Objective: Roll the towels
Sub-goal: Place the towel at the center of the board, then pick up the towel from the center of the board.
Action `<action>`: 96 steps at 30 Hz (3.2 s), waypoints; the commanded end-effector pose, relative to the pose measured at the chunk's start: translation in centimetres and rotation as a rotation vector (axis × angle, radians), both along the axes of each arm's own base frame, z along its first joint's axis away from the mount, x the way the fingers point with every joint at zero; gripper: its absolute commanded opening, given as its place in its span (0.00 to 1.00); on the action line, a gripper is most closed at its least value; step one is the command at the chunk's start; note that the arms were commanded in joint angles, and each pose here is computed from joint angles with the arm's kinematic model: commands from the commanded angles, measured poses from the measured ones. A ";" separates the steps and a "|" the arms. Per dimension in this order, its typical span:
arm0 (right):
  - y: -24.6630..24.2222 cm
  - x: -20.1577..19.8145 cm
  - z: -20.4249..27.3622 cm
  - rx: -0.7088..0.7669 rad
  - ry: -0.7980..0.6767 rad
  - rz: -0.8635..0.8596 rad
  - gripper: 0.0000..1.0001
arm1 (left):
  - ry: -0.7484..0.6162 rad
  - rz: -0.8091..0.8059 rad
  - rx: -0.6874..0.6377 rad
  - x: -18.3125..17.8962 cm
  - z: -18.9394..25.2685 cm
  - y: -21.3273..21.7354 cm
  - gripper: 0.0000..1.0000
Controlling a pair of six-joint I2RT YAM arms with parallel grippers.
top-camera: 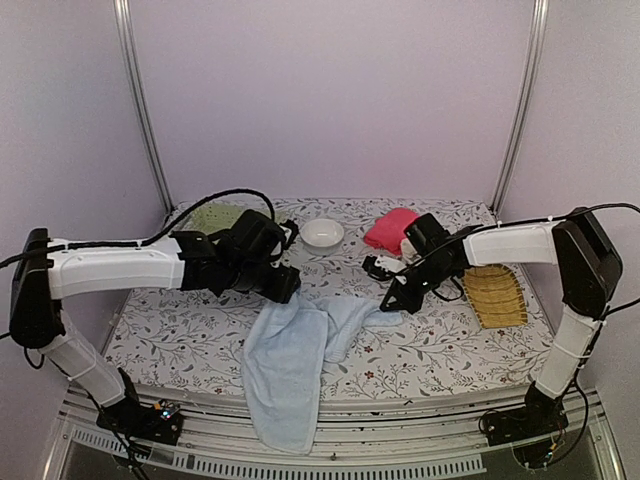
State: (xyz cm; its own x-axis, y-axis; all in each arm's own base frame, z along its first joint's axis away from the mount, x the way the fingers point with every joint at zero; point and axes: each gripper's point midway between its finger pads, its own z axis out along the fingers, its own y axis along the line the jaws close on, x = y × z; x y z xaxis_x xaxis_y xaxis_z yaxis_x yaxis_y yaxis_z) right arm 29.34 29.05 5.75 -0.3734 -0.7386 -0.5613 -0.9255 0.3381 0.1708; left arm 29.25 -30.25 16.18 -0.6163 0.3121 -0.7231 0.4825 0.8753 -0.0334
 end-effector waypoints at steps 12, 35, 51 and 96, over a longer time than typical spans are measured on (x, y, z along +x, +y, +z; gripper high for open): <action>-6.0 6.3 1.0 -0.065 -0.059 -0.284 0.23 | -0.023 0.399 0.224 3.3 -0.8 12.7 0.58; -1.0 -0.9 4.0 0.046 -0.129 0.043 0.21 | 0.165 -0.133 0.034 -2.6 -6.2 -8.7 0.59; -1.8 -0.7 2.9 0.026 -0.120 0.025 0.23 | 0.232 -0.098 0.274 -2.5 -13.1 -13.0 0.58; 6.5 -6.6 3.5 0.014 -0.144 0.303 0.28 | 0.097 0.287 0.149 0.1 -5.2 6.8 0.00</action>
State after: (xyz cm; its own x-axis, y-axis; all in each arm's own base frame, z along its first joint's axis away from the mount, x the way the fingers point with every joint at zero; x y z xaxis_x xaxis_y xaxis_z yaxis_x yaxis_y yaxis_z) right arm 23.42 33.28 10.22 -0.1225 -0.7582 -0.6404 -0.9925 0.0963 0.0758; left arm 28.49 -24.65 9.34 -0.7779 0.2914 -0.5568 0.2670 0.9553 0.1269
